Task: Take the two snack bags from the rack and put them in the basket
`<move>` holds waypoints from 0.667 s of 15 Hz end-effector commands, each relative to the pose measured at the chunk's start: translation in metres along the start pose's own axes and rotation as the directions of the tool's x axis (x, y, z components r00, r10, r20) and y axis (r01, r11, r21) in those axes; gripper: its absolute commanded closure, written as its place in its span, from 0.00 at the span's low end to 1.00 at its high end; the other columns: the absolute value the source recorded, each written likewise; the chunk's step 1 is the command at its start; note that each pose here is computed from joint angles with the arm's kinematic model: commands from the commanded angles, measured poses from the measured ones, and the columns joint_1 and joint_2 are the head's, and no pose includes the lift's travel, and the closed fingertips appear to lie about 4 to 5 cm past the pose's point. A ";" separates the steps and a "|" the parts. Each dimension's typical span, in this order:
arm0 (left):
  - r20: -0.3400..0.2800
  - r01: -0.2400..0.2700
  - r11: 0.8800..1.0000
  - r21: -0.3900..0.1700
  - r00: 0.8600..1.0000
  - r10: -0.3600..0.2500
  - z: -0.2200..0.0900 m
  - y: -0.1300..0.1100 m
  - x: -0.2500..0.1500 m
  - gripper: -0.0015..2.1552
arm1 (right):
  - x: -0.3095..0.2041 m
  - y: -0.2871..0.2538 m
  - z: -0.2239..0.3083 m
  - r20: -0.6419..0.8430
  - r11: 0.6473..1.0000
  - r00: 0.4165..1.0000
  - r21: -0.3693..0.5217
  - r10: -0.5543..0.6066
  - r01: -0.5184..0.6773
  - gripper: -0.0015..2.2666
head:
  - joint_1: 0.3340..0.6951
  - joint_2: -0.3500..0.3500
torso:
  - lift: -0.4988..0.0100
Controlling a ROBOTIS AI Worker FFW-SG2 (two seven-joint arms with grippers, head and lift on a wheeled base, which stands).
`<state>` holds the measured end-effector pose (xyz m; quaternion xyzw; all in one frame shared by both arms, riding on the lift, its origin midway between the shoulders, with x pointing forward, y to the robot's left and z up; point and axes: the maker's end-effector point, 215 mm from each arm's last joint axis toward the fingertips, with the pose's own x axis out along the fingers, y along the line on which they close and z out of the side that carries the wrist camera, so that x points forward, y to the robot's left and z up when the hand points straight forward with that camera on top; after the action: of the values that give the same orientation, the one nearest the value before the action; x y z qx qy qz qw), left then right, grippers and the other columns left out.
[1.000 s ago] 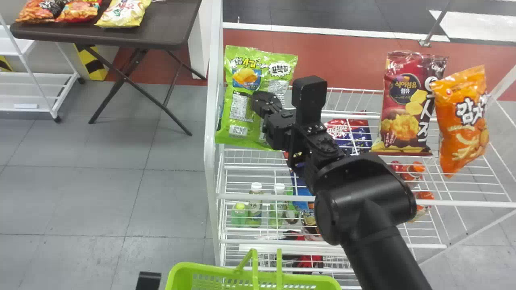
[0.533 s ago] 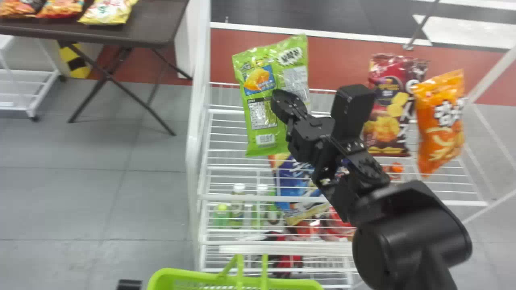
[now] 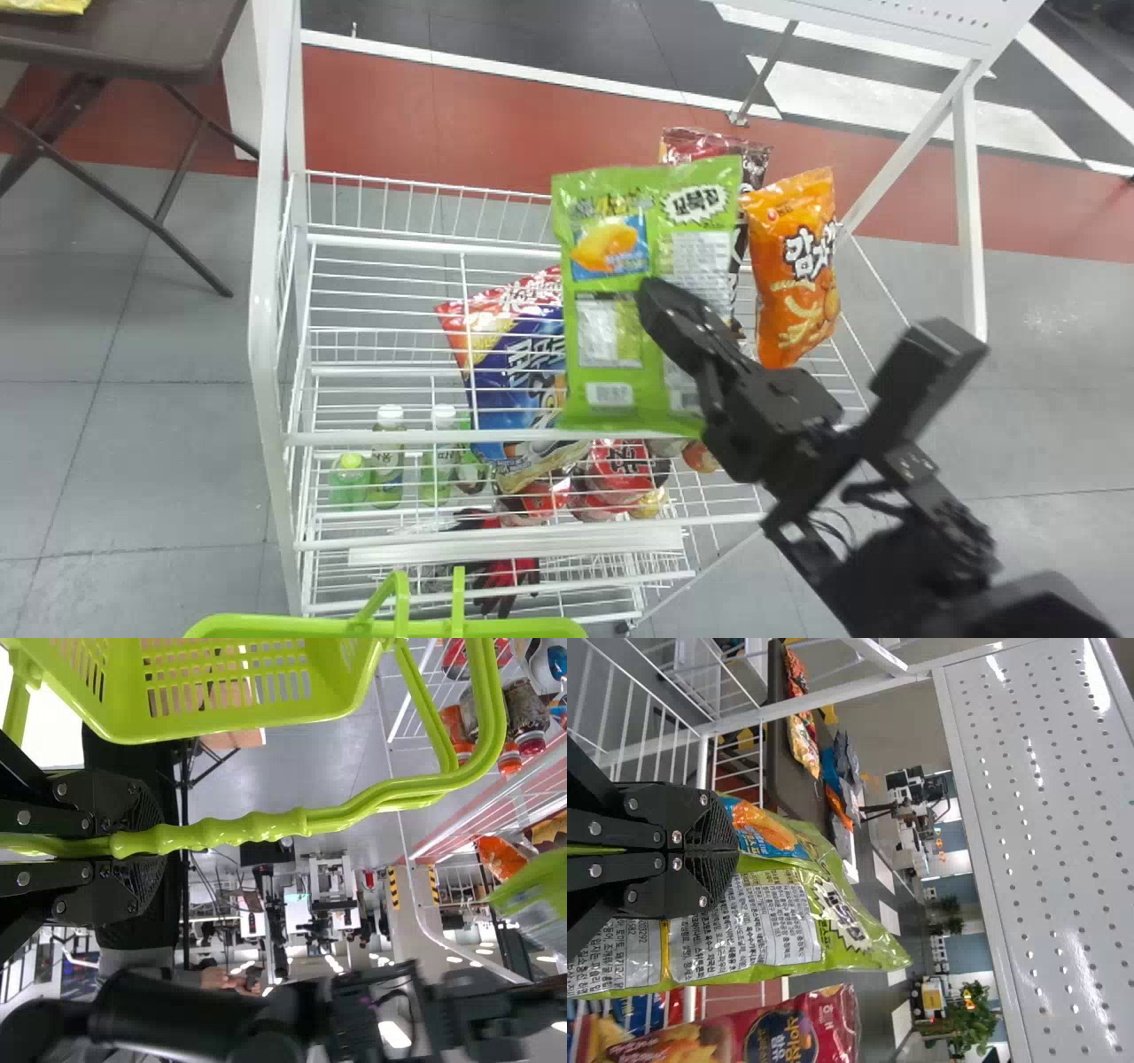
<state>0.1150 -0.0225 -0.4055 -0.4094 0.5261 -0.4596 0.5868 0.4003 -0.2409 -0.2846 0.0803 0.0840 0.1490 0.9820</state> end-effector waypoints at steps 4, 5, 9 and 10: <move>-0.004 -0.003 1.000 -0.012 1.000 0.003 -0.002 0.001 0.001 0.74 | -0.051 0.018 -0.081 -0.345 0.996 0.935 0.055 0.085 -0.070 0.99 | 1.00 0.00 | 0.96; -0.004 -0.003 1.000 -0.013 1.000 0.003 -0.002 0.001 0.001 0.74 | -0.062 0.028 -0.089 -0.383 0.992 0.916 0.081 0.118 -0.094 0.99 | 1.00 0.00 | 0.96; 0.002 -0.012 1.000 -0.018 1.000 0.012 -0.002 0.005 -0.002 0.74 | -0.109 0.063 -0.146 -0.585 0.970 0.777 0.193 0.233 -0.145 0.99 | 1.00 0.00 | 0.96; 0.003 -0.015 1.000 -0.017 1.000 0.015 -0.001 0.005 -0.002 0.74 | -0.128 0.074 -0.164 -0.645 0.963 0.719 0.231 0.260 -0.142 0.99 | 1.00 0.00 | 0.96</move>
<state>0.1156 -0.0181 -0.4106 -0.4088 0.5297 -0.4516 0.5902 0.2596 -0.1960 -0.3951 0.1036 0.3809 0.2576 0.8819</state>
